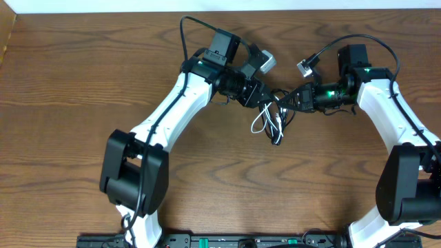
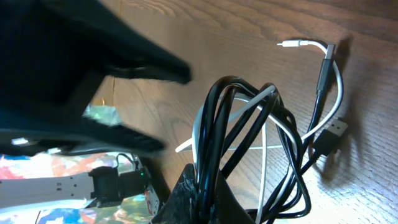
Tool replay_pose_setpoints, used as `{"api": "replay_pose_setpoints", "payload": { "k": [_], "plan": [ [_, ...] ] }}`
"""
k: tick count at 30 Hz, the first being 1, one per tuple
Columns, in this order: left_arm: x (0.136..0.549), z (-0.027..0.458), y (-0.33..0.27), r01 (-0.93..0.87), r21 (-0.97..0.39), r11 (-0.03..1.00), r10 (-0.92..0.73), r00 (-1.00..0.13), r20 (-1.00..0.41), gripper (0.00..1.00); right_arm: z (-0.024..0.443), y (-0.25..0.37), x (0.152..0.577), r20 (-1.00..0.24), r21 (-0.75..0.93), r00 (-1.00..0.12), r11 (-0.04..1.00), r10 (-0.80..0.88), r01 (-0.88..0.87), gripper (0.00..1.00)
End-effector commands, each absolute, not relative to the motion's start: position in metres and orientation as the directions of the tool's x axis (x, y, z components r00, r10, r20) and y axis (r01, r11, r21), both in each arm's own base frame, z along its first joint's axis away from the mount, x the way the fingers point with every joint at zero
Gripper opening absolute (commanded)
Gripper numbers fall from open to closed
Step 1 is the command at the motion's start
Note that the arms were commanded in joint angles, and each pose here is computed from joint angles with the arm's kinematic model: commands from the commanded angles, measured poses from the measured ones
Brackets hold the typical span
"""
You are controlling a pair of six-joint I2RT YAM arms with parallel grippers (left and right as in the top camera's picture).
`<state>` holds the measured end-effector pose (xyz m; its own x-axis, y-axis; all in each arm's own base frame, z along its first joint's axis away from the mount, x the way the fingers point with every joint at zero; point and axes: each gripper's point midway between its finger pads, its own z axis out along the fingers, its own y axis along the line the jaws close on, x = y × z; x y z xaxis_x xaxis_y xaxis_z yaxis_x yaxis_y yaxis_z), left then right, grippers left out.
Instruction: Untangle cables
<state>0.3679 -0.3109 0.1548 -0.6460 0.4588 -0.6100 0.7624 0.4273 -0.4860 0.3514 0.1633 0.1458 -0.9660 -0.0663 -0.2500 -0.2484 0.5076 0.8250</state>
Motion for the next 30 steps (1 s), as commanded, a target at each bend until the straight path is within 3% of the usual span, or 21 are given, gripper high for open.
{"api": "replay_pose_setpoints", "payload": {
  "k": [1, 10, 19, 30],
  "plan": [
    [0.370, 0.141, -0.315, 0.796, -0.466, 0.387, 0.486, -0.605, -0.630, 0.41, 0.166, 0.167, 0.351, -0.311, 0.827, -0.947, 0.469, -0.077, -0.309, 0.01],
    [0.375, 0.125, -0.323, 0.797, -0.485, 0.360, 0.482, -0.604, -0.634, 0.40, 0.166, 0.167, 0.351, -0.309, 0.828, -0.948, 0.469, -0.076, -0.308, 0.01],
    [0.373, 0.124, -0.324, 0.794, -0.497, 0.351, 0.481, -0.608, -0.631, 0.19, 0.166, 0.167, 0.352, -0.313, 0.826, -0.947, 0.469, -0.076, -0.311, 0.01],
    [0.361, 0.129, -0.338, 0.805, -0.512, 0.299, 0.490, -0.590, -0.642, 0.19, 0.166, 0.167, 0.352, -0.313, 0.826, -0.947, 0.469, -0.076, -0.312, 0.01]
  ]
}}
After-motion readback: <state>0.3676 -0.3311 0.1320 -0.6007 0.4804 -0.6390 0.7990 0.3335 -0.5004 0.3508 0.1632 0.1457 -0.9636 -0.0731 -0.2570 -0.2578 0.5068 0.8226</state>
